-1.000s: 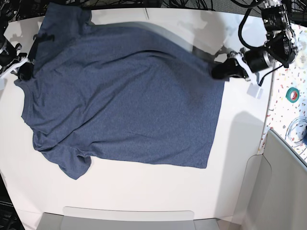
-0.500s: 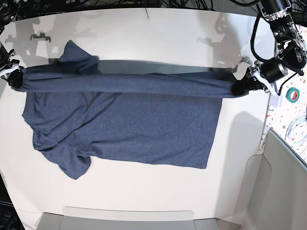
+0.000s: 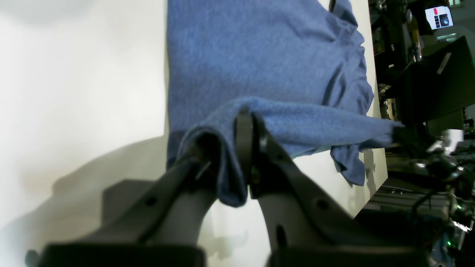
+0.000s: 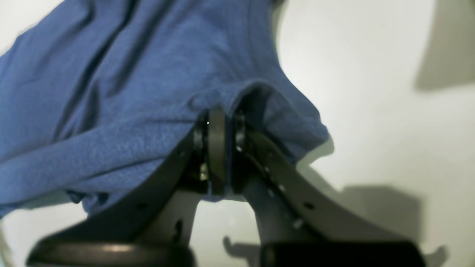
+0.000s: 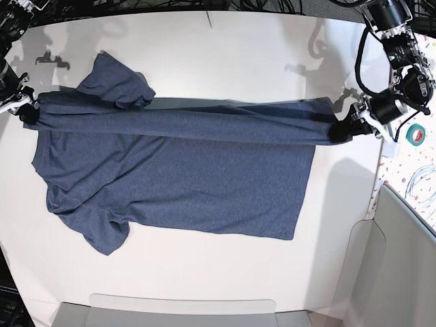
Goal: Layout the t-shirt on the table in an organized manner, then fold the t-shirt properly
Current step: 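Lift the grasped edge with both grippers and fold it over the shirt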
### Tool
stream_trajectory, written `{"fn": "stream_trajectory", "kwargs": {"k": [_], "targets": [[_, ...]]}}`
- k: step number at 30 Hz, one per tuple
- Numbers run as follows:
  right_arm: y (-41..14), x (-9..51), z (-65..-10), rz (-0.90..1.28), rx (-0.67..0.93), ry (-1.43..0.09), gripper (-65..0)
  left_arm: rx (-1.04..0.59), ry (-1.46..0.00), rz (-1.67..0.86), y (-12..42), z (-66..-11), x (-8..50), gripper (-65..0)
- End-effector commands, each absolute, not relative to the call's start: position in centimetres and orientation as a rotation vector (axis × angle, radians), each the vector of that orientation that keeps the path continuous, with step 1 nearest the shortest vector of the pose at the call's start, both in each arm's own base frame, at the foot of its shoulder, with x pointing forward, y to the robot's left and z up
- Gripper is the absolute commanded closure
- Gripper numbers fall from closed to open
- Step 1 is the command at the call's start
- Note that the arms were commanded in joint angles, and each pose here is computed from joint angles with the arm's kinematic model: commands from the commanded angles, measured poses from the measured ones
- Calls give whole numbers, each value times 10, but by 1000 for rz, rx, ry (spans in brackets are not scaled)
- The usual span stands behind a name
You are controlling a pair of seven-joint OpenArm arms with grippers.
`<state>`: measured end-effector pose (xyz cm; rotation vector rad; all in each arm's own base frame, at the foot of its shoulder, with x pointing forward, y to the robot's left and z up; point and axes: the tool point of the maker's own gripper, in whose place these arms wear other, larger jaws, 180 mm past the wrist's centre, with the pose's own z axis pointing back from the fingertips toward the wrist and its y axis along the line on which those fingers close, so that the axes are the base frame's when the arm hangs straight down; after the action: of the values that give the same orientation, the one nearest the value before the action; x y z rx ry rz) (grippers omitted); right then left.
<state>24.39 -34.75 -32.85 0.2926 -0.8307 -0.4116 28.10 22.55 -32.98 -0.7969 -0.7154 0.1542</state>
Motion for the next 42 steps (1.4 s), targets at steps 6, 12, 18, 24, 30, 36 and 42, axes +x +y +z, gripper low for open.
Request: {"fn": "stream_trajectory", "kwargs": {"k": [6,12,18,24,30,36,42], "targets": [[-361,253,-350,-519,364,-810,0,-655,-733,122,244,-328,297,0],[-362,253,-361,-544,373,-785,0,-622,-716,129,243,-339,296,0],[-364,248,-372,-539,312,-739,0,-641,-718,93,230,-335,307,0],[-360,245,-382,-512,275,-688,-88,-662,-651,80,219,-351,302,-199],[-358,245,-380,-512,294,-700,-210,-663,-644,88,221,-353,300,-235],[-354,257,-345,-495,403,-820,-254,-661,-637,86,221,-354,298,-232],[-359,252,-325,-521,460,-900,-302,-665,-636,86,221,-354,298,-231]]}}
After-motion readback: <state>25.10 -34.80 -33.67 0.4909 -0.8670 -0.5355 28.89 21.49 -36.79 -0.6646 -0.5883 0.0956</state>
